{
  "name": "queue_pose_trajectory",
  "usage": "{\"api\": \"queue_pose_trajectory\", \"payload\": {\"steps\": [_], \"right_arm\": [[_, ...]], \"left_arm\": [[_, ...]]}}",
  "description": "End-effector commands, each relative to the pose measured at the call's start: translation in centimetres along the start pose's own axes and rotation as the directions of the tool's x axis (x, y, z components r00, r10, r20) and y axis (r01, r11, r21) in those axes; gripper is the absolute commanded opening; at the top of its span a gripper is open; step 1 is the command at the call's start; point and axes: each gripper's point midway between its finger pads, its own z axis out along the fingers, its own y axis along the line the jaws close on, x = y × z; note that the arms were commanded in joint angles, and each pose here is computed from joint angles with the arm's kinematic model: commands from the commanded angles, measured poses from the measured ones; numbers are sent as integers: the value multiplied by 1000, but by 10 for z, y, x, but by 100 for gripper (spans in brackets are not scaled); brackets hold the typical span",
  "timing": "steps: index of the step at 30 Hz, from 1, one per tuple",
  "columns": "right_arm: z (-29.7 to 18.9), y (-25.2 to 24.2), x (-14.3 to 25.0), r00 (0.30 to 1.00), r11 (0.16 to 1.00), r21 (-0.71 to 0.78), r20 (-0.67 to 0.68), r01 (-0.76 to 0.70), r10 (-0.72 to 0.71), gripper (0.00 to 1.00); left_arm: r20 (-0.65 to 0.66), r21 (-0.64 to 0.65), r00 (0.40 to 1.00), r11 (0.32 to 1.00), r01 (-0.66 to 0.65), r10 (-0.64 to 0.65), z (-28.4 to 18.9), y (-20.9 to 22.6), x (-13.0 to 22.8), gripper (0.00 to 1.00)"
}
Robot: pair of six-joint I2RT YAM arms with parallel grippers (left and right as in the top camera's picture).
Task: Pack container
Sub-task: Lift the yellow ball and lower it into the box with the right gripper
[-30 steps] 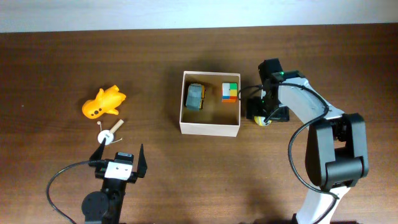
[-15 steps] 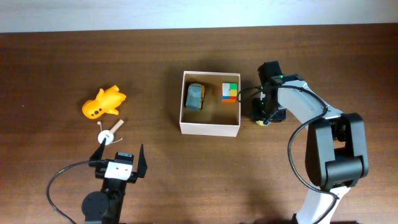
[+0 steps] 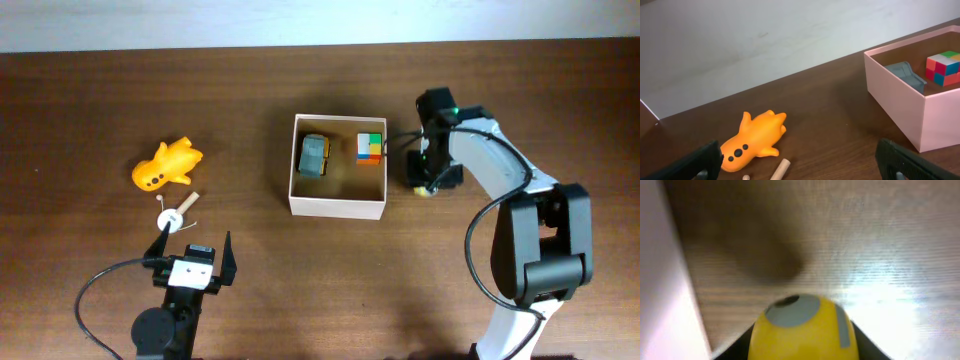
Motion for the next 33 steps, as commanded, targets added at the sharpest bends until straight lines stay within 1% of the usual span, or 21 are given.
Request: {"api": "queue_pose_trajectory", "payload": {"steps": [1,6,10,14,18,22,26,33], "right_arm": [[-37,0,-25,996,999,-1,77,45,-45,41],[-84,9,-39,991,997,-28,117,76,-72,41],[-120,46,-45,960,959,-156,188,236,-206,41],[-139,80,-51,911,917,-167,274,362,-310,42],[-139,117,-52,843,863,-146,340,484,-416,42],[-131,143,-55,806,838,-118,374,532,-459,42],[-114,159,-58,789,823,-117,388,555,-477,42],[-76,164,-66,800,822,-121,347,556,-490,42]], "left_arm": [[-2,-11,1000,1000,-12,12,0,2,2,99],[-2,-11,1000,1000,-12,12,0,2,2,99],[-2,-11,1000,1000,-12,12,0,2,2,99],[-2,-11,1000,1000,-12,12,0,2,2,99],[-2,-11,1000,1000,-12,12,0,2,2,99],[-2,-11,1000,1000,-12,12,0,2,2,99],[-2,-11,1000,1000,-12,12,0,2,2,99],[-2,-11,1000,1000,-12,12,0,2,2,99]]}}
